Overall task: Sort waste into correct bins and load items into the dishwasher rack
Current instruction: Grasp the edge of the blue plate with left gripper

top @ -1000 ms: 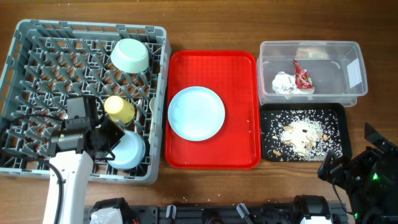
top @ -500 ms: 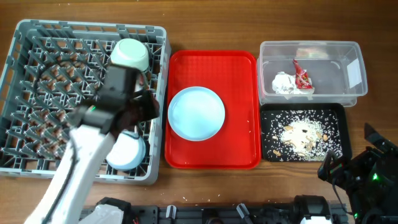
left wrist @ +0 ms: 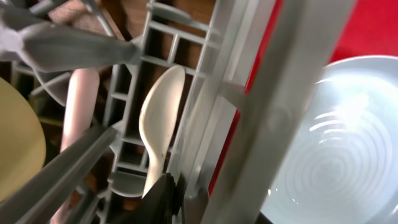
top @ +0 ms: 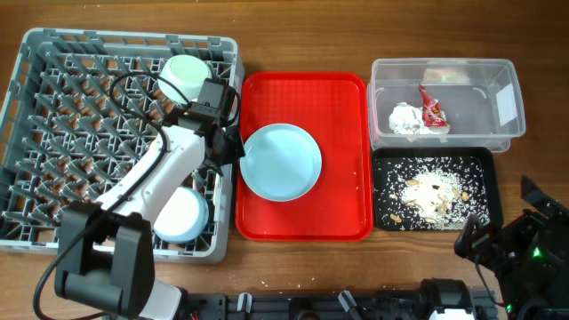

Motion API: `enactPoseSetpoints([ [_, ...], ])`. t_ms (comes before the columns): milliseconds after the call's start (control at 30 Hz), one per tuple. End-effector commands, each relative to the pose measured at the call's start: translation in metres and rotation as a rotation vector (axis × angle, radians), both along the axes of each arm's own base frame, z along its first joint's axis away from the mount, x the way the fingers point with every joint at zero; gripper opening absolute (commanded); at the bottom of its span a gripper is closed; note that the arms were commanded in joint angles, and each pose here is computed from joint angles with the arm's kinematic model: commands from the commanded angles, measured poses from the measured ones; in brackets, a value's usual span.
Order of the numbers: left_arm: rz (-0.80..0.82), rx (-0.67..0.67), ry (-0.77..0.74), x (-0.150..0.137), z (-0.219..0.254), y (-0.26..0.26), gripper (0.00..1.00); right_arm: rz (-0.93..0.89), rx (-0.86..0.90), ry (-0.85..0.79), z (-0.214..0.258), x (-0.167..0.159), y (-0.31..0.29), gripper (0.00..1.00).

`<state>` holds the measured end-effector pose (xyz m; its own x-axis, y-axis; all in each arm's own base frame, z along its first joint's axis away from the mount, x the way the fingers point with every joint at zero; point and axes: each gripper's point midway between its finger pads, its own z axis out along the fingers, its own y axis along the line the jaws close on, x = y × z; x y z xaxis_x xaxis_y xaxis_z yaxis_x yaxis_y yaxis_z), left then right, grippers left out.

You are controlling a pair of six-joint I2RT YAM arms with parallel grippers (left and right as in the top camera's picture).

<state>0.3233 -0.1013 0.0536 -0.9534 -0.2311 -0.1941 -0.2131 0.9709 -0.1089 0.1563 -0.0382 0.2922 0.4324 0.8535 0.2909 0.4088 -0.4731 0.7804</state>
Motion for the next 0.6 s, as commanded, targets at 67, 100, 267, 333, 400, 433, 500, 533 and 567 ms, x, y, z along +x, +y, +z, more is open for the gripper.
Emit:
enactPoseSetpoints([
  [67,-0.002,-0.039,-0.015,0.004,0.001,-0.008,0.2,-0.021,0.001,-0.003,0.0,-0.001,-0.003,1.0],
  [100,-0.004,-0.05,-0.014,0.004,0.002,-0.01,0.2,-0.022,0.002,-0.003,0.0,-0.001,-0.003,1.0],
  [267,-0.016,-0.102,-0.009,0.003,0.003,-0.02,0.2,-0.021,0.001,-0.003,0.0,-0.001,-0.003,1.0],
  [333,-0.031,-0.158,-0.002,0.002,0.005,-0.03,0.19,-0.022,0.002,-0.003,0.0,-0.001,-0.003,1.0],
  [400,-0.033,-0.167,-0.001,0.002,0.005,-0.031,0.17,-0.021,0.001,-0.002,0.0,-0.001,-0.003,1.0],
  [433,-0.035,-0.166,-0.001,0.002,0.005,-0.031,0.17,-0.022,0.001,-0.003,0.0,-0.001,-0.003,1.0],
  [500,-0.035,-0.166,-0.001,0.002,0.005,-0.031,0.17,-0.021,0.001,-0.003,0.0,-0.001,-0.003,1.0],
  [533,-0.035,-0.166,0.001,0.002,0.005,-0.031,0.17,-0.022,0.002,-0.003,0.0,-0.001,-0.003,1.0],
  [567,-0.034,-0.165,0.004,0.001,0.005,-0.031,0.17,-0.022,0.002,-0.003,0.0,-0.001,-0.003,1.0],
])
